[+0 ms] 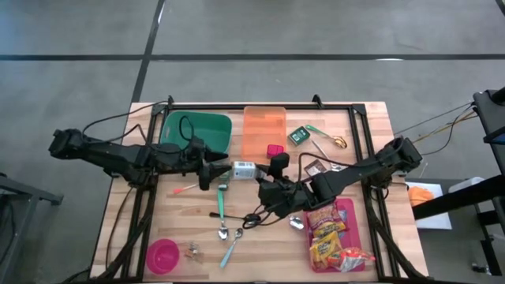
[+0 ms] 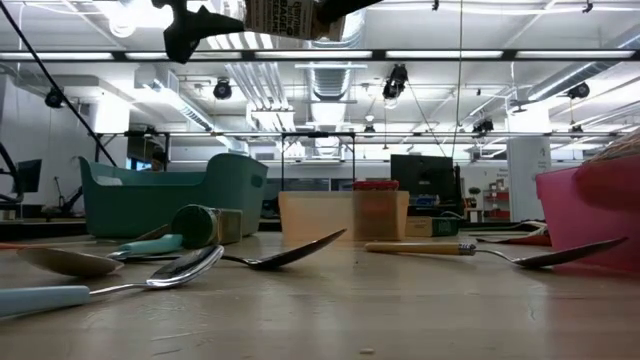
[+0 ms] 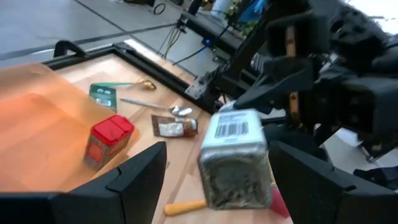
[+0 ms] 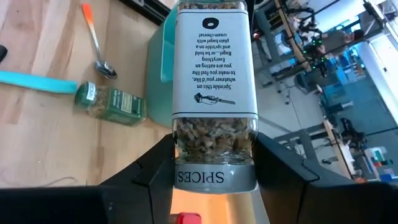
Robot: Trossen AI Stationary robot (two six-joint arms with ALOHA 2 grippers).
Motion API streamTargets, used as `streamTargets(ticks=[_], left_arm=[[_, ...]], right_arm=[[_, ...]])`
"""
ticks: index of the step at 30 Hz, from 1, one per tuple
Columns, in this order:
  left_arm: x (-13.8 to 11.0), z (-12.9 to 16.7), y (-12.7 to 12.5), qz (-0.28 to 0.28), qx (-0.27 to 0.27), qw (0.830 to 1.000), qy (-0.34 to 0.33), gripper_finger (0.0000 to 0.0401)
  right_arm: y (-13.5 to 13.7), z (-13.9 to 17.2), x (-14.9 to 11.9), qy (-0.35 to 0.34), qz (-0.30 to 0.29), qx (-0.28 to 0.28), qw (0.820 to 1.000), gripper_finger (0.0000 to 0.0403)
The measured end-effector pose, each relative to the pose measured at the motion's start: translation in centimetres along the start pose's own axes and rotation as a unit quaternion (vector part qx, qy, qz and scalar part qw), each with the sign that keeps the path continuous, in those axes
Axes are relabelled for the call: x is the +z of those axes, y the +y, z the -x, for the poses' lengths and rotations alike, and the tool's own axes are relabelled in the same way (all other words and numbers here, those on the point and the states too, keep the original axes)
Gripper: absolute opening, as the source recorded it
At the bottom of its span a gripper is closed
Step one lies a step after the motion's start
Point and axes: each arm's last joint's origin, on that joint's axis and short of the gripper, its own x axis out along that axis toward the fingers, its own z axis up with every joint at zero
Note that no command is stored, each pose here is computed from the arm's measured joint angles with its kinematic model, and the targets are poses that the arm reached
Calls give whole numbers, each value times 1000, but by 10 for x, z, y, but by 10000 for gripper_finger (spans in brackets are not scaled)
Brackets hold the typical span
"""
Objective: Pick & Place Food Item
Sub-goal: Put the white seasoning bottle into the orange bin
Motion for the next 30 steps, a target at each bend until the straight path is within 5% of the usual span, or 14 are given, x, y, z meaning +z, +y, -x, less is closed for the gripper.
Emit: streamTargets(ticks=[30], left_arm=[[2, -36, -9, -15, -25, 1000, -3, 285]], right_arm=[[-10, 10, 12, -7, 25, -52, 998, 171]])
